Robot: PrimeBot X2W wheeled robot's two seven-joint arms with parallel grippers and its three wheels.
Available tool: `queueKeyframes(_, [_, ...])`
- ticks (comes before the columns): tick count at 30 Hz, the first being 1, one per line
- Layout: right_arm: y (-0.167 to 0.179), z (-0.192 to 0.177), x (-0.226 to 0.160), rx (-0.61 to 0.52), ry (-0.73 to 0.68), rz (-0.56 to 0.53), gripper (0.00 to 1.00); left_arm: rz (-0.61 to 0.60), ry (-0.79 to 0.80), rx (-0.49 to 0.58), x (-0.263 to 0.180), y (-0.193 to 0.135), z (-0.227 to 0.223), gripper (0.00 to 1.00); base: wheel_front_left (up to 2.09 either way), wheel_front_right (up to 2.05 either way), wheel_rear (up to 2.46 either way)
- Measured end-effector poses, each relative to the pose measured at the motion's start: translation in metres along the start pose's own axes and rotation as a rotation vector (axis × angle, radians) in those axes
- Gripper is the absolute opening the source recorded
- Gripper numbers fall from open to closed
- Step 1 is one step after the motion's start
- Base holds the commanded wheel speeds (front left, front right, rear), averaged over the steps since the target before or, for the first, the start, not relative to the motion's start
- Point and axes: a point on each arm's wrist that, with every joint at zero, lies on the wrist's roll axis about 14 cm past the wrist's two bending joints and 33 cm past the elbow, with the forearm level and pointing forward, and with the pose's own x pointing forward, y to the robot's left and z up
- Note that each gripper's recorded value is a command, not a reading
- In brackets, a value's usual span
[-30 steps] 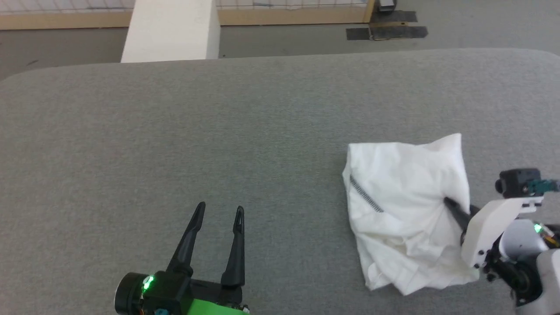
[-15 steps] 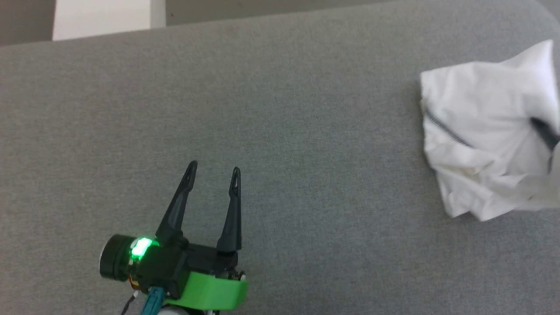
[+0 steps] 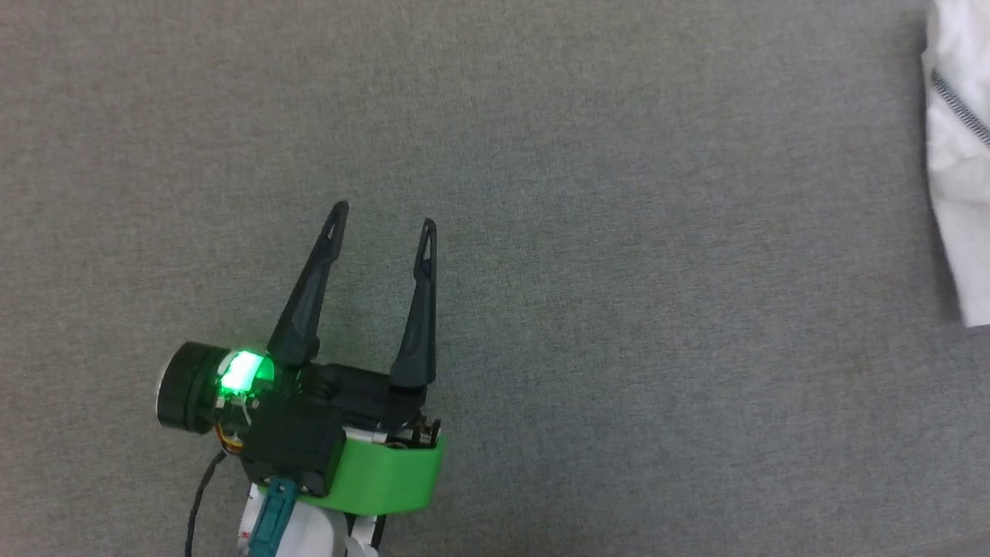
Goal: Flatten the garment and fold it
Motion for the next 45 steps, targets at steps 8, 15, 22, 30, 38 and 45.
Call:
queueKeyframes(8, [0.001, -0.025, 0.032, -0.031, 0.059, -0.029, 0.00, 0.024, -0.001, 0.008, 0.007, 0.007, -0.017, 1.00, 0.00, 0.00, 0.00])
queueKeyframes(15, [-0.005, -0.026, 0.036, -0.044, 0.047, -0.052, 1.00, 0.085, -0.021, 0.046, 0.007, 0.020, -0.012, 1.00, 0.00, 0.00, 0.00])
queueKeyframes(22, [-0.001, -0.009, 0.024, -0.005, -0.038, -0.037, 1.00, 0.113, -0.063, 0.038, 0.005, 0.022, 0.006, 1.00, 0.00, 0.00, 0.00])
queueKeyframes(30, [0.025, 0.028, -0.019, 0.086, -0.272, 0.040, 1.00, 0.173, -0.114, 0.015, -0.014, 0.030, 0.042, 1.00, 0.00, 0.00, 0.00])
queueKeyframes(38, [0.078, 0.054, -0.088, 0.214, -0.544, 0.158, 1.00, 0.252, -0.104, -0.029, -0.049, 0.042, 0.060, 1.00, 0.00, 0.00, 0.00])
queueKeyframes(45, [0.113, 0.059, -0.141, 0.305, -0.715, 0.183, 1.00, 0.252, -0.083, -0.011, -0.073, 0.039, 0.065, 1.00, 0.00, 0.00, 0.00])
